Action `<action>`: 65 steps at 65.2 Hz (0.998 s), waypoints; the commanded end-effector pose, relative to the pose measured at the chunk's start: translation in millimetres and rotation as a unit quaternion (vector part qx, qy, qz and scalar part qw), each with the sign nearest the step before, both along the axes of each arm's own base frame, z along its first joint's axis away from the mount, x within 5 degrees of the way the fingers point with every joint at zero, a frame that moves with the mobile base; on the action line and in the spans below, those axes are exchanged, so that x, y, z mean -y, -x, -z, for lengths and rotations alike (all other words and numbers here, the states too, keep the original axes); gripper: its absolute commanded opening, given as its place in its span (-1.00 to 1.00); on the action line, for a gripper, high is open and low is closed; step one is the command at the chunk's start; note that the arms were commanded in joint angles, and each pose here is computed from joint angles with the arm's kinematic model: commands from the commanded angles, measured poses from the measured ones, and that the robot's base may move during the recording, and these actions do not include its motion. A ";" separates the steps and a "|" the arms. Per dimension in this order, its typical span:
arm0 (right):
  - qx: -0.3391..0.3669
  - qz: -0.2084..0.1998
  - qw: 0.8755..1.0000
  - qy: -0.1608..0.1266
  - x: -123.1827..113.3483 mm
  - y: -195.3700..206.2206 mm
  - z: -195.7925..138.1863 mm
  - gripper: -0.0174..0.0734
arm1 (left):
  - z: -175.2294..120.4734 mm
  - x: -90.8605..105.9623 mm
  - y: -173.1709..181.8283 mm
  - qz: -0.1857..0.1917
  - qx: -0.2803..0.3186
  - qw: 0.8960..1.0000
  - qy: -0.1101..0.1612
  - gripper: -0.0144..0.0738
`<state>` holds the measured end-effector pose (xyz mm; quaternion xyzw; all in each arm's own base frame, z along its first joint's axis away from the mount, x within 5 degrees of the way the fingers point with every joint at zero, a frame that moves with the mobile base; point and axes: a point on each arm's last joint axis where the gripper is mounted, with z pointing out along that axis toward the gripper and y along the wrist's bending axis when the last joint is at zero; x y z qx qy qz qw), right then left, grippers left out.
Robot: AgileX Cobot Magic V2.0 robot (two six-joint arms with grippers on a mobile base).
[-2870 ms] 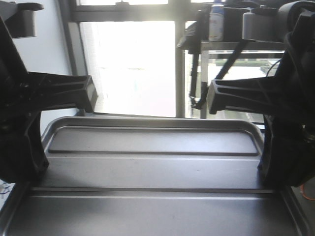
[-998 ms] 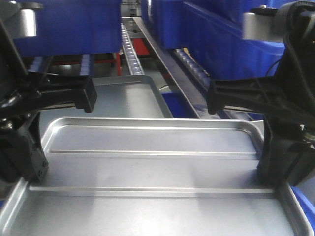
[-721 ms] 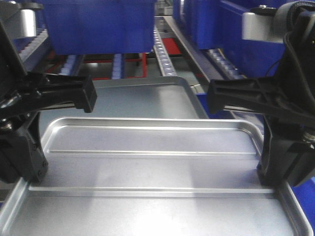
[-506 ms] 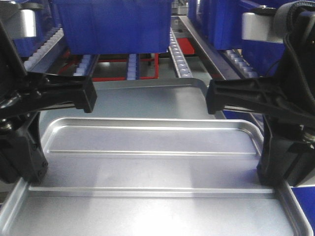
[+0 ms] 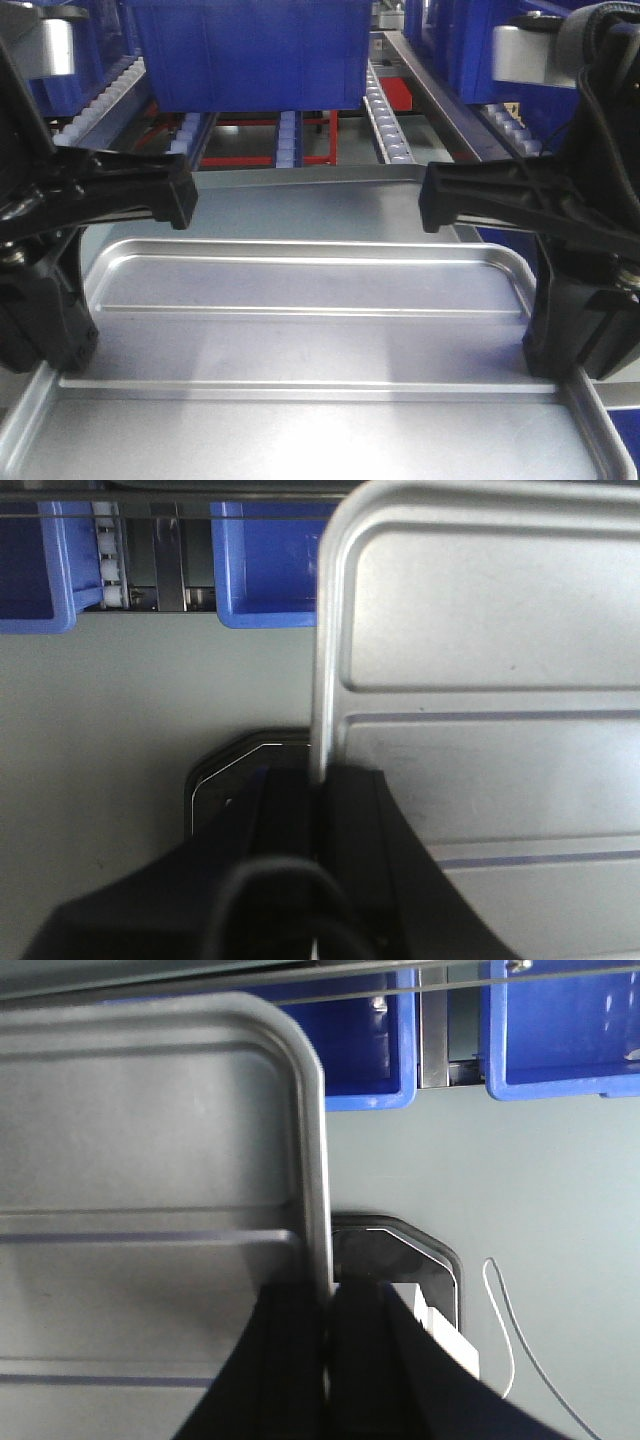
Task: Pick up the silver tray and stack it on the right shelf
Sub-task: 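Hold the tray while the base approaches the shelf with another tray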
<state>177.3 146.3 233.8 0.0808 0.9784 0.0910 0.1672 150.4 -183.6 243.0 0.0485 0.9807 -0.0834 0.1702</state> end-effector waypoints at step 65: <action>0.036 -0.004 0.999 -0.015 0.5 -3.3 -14.4 -0.49 | -12.7 -0.5 1.1 0.003 0.018 1.000 0.014 -0.90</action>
